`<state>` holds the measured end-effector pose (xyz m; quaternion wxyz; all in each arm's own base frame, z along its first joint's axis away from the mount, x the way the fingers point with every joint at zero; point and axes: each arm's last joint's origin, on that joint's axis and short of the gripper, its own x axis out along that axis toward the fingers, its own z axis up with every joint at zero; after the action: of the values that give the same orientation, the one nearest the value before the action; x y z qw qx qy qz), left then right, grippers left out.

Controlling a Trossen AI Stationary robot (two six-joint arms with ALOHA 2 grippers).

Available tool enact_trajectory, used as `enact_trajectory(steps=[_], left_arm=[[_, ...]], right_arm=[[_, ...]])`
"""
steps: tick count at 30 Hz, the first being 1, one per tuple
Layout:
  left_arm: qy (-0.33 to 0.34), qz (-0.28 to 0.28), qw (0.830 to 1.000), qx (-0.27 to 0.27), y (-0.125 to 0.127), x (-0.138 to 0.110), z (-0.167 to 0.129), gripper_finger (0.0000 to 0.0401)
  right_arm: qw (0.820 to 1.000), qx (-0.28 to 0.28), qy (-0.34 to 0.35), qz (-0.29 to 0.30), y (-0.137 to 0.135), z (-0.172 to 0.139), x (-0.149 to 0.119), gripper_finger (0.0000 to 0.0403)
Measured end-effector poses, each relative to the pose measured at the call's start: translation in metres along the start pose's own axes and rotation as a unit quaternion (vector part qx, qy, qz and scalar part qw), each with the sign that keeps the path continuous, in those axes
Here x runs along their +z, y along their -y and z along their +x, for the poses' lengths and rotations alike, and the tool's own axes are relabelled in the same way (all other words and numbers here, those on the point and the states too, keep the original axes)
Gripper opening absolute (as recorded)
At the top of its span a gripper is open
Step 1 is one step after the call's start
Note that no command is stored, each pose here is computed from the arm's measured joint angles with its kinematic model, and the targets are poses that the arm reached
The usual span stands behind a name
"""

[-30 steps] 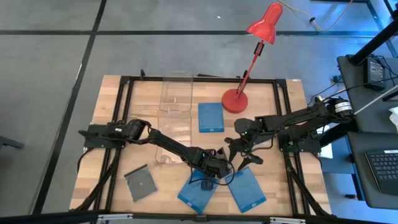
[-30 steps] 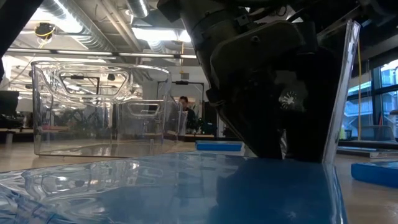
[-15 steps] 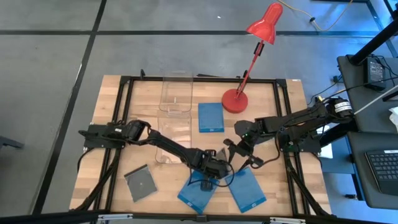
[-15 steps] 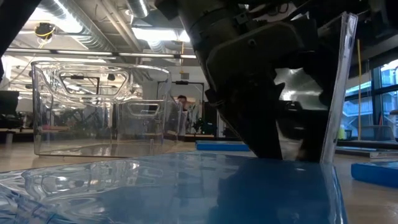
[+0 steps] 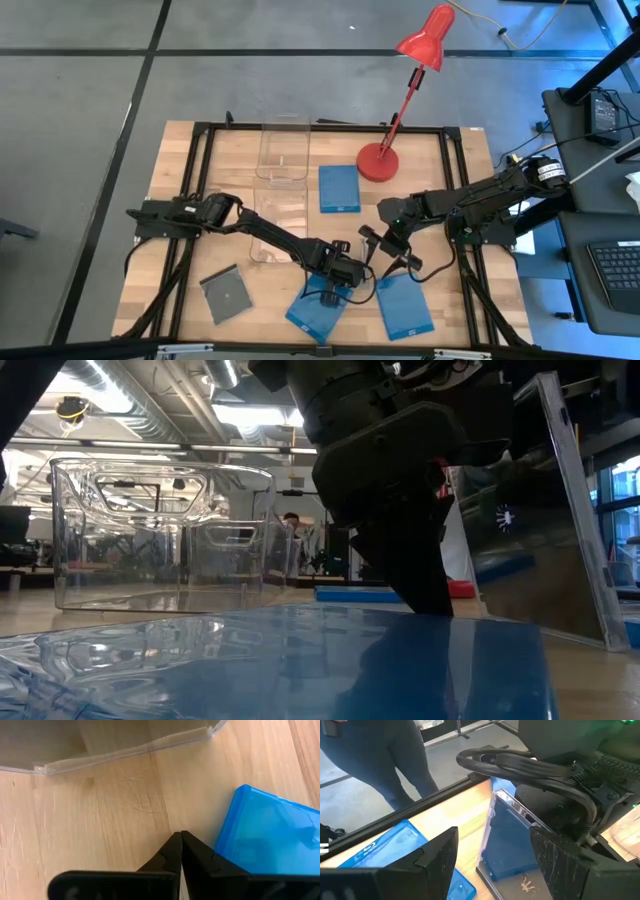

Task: Pick & place jewel cases by type
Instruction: Put the middle black cd case into the bottom transparent bin

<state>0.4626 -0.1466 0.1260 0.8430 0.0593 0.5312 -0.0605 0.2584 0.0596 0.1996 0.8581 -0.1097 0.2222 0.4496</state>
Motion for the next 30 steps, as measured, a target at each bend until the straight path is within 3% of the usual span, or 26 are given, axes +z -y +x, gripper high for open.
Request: enact_trajectory(steps=[30], left_arm=[[0.007,0.014,0.999,0.029,-0.001,0.0076,-0.0113,0.0006]], right_arm=[[1.0,-0.01,0.004,-0.005,0.0001,0.0,0.0021,0.0255]])
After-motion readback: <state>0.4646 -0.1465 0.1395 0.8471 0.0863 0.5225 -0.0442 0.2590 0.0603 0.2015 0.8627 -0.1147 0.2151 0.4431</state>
